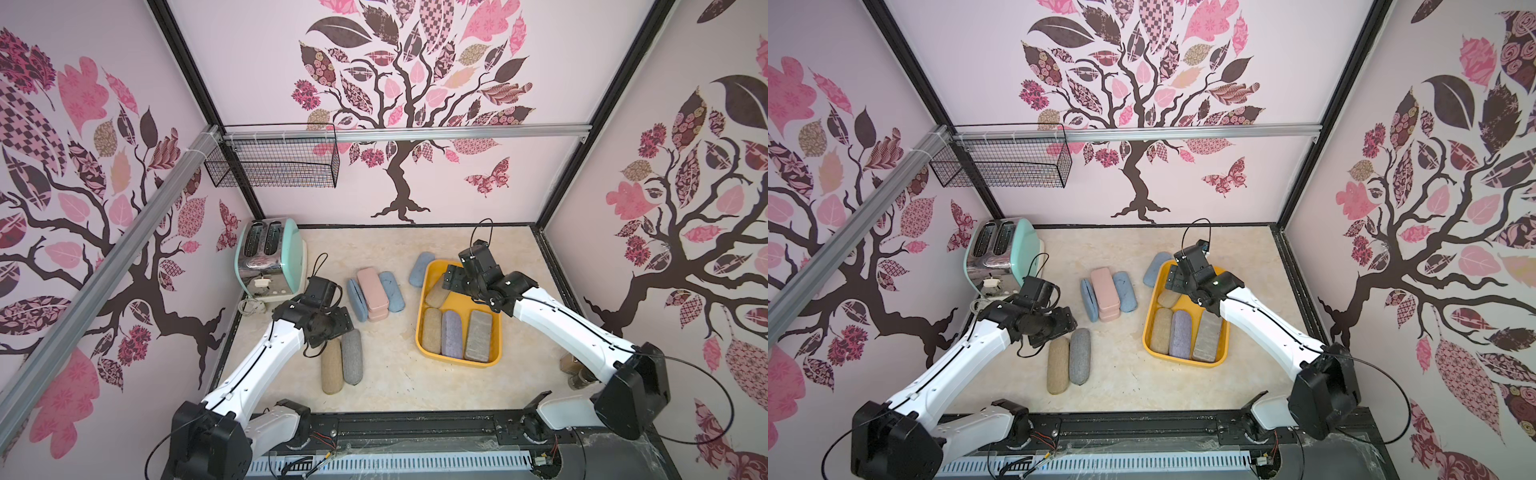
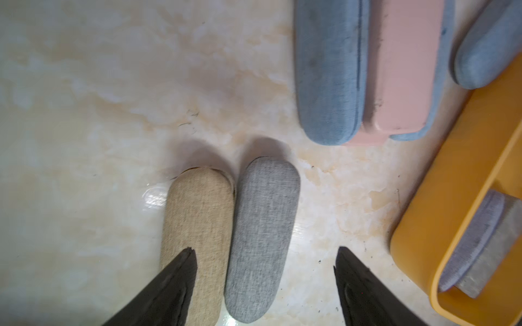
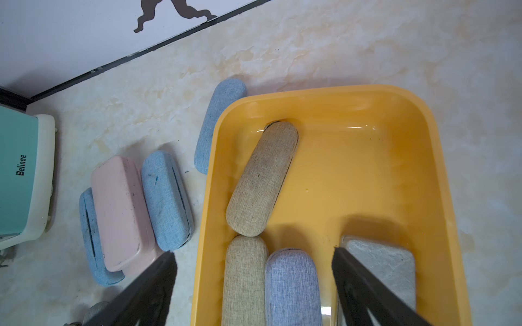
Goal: Put the glasses cases into the storage boxes
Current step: Pick up the glasses case at the center of the board.
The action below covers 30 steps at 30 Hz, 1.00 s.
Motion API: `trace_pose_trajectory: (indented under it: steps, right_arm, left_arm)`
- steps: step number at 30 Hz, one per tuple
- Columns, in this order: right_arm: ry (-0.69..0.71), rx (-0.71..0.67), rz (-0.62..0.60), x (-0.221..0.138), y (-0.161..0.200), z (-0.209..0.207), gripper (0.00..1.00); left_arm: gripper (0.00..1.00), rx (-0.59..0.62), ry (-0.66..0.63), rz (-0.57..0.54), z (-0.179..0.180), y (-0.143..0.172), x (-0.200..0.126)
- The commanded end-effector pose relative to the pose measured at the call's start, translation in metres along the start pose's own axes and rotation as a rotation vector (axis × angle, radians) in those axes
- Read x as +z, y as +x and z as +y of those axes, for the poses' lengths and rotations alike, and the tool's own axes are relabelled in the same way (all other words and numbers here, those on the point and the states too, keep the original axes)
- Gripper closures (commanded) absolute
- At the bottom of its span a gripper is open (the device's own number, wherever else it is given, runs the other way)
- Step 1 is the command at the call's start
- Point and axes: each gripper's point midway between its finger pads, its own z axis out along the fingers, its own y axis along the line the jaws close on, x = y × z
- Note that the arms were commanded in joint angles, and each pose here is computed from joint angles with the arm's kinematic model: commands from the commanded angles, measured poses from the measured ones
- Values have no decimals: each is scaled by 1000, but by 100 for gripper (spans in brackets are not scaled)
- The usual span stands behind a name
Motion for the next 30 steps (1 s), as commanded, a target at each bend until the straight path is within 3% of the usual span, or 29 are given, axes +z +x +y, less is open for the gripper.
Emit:
trace_pose_trajectory:
  steps: [1, 15, 21, 30]
  right_arm:
    - [-42, -14, 0, -13, 1, 3, 11]
    - [-45, -18, -41, -30, 6, -12, 11]
    - [-47, -32, -48, -33, 3, -12, 11]
    - [-43, -37, -33, -30, 12, -17, 10]
  left_arm:
    - [21, -42, -92, 65, 21, 17, 10]
    - [27, -96, -241, 143, 46, 37, 36]
    - [28, -109, -245, 236, 47, 55, 57]
    - [24, -109, -264, 242, 50, 59, 62]
